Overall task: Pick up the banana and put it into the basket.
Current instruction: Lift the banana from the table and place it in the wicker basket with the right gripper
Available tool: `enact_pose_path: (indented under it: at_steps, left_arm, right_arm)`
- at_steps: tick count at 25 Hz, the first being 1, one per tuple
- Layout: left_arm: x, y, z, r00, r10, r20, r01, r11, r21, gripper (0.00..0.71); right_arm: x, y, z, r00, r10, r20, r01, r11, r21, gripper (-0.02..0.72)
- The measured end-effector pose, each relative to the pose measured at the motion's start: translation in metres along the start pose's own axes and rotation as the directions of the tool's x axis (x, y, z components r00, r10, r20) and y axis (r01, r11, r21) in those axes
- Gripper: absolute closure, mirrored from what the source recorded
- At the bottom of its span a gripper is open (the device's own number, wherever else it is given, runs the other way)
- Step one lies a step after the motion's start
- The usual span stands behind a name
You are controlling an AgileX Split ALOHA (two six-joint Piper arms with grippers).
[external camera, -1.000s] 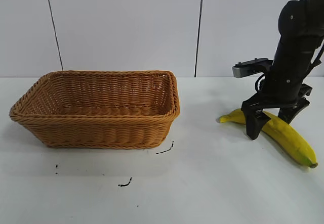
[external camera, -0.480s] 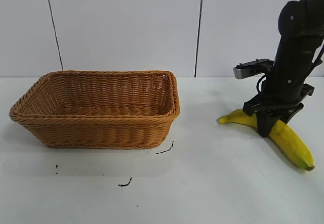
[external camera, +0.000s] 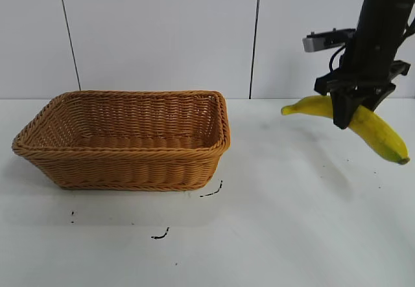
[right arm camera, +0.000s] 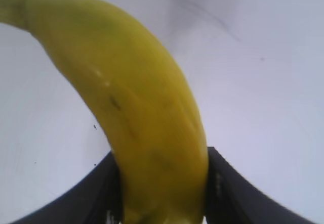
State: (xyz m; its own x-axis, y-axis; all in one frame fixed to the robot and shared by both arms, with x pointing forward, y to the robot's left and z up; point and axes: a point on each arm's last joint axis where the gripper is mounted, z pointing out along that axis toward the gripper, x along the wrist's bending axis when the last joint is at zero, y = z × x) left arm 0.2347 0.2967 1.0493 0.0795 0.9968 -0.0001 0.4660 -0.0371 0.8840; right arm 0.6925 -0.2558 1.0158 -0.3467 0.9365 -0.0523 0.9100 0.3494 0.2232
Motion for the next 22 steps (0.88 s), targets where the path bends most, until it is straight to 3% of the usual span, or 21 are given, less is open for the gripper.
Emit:
enact_pose_path:
  at_steps: [9,22]
  left_arm:
    - [0.0,0.0,0.0,1.0,0.0,0.0,0.0,1.0,0.0,0.015]
    - [0.0,0.0,0.0,1.0,0.0,0.0,0.0,1.0,0.0,0.015]
  right_arm:
    - [0.004,0.01,-0.026,1.0,0.017,-0.016,-0.019,0.996,-0.085,0.386]
    - [0.091,0.024,-0.021,0.976,-0.217,-0.026,0.214,0.974,-0.078,0.386]
